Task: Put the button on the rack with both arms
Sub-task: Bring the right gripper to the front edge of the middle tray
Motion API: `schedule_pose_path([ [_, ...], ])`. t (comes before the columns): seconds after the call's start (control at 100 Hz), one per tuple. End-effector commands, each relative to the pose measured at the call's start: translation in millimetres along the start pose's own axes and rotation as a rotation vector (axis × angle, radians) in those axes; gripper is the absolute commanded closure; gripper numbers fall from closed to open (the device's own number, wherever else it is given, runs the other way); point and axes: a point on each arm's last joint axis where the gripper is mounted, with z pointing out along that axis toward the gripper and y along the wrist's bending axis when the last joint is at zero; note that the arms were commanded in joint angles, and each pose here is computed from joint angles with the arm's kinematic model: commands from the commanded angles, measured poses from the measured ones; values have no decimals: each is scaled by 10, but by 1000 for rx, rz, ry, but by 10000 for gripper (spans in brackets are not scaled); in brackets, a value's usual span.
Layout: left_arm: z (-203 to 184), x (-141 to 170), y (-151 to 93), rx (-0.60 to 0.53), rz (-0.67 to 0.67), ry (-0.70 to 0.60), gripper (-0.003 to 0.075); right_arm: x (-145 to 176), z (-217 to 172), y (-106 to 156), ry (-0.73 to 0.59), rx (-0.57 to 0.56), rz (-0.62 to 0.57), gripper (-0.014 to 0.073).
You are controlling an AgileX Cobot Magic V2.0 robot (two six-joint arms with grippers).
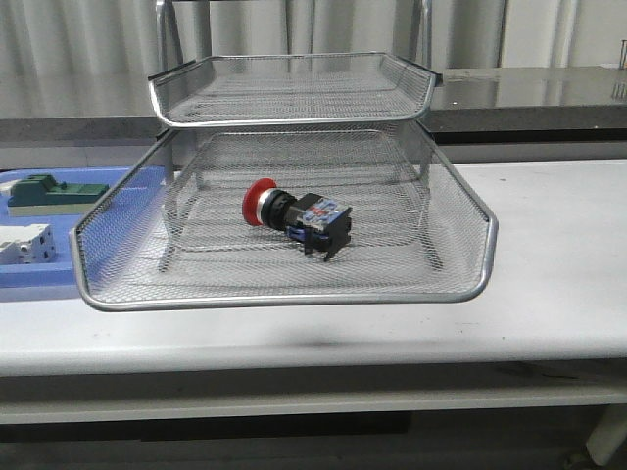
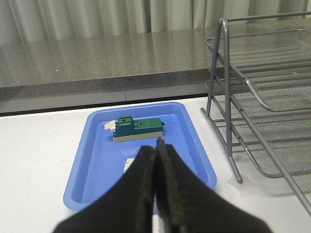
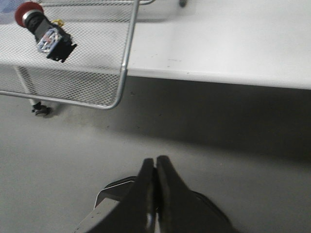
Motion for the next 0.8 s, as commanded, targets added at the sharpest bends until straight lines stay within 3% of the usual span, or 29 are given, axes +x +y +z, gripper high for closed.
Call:
schedule_pose_path([
  [0.0, -10, -147, 37, -37, -25, -89, 741, -161, 92, 36, -35, -55, -7, 655],
  [0.34, -10, -147, 37, -37, -25, -89, 741, -247, 702, 337, 82, -143, -123, 655],
  [0.79, -10, -147, 37, -37, -25, -89, 741, 19, 1405, 913, 250, -230, -303, 655],
])
